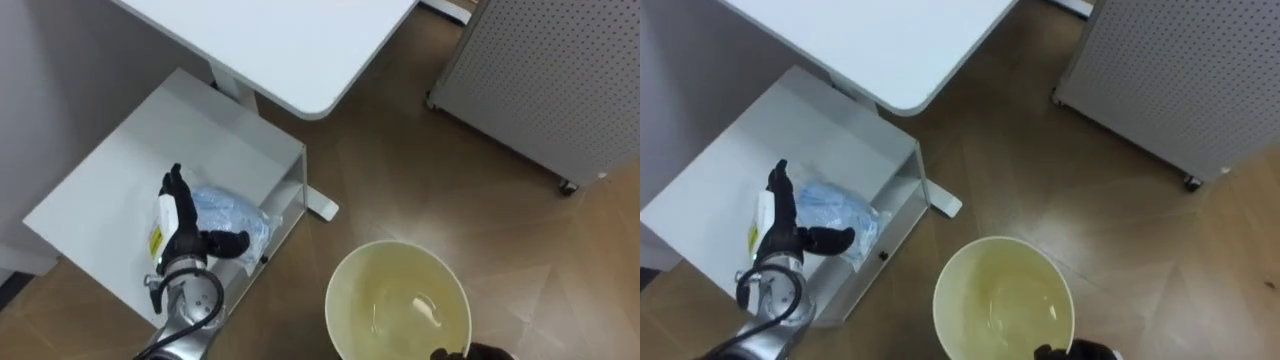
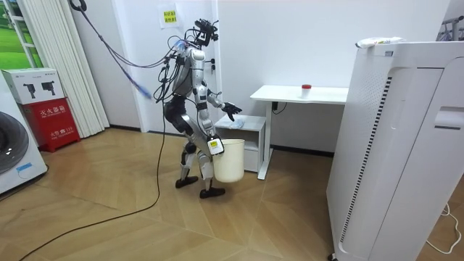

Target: Pick garbage

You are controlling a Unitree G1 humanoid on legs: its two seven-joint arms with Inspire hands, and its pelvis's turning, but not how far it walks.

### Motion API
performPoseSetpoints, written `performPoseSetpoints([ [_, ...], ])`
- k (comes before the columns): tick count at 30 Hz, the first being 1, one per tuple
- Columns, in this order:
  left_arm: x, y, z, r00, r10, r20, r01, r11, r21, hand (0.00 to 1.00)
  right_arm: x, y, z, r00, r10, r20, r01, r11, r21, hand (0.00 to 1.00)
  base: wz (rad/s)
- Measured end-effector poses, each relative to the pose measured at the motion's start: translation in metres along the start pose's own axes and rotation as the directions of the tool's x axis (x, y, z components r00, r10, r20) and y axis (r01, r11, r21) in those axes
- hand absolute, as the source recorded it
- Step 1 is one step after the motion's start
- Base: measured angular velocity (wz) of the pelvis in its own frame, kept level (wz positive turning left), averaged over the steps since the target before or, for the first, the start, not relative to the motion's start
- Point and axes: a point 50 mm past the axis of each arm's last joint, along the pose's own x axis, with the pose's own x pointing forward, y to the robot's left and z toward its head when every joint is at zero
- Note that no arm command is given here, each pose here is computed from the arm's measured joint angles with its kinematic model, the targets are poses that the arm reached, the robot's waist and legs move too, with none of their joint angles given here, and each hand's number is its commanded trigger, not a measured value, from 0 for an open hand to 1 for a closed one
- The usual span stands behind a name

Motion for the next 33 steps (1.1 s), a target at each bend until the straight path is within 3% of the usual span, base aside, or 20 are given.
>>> performPoseSetpoints([
  [21,-0.005,0.0,-0.02,0.998,-0.05,-0.027,0.054,0.985,0.162,0.0,-0.001,0.002,-0.004,1.0,0.008,-0.007,-0.008,0.997,0.081,1.0,0.0],
  [33,-0.012,-0.001,-0.045,0.984,-0.106,-0.141,0.14,0.957,0.255,0.0,-0.001,0.005,-0.003,1.0,0.001,-0.013,0.001,0.993,0.115,1.0,-0.03],
])
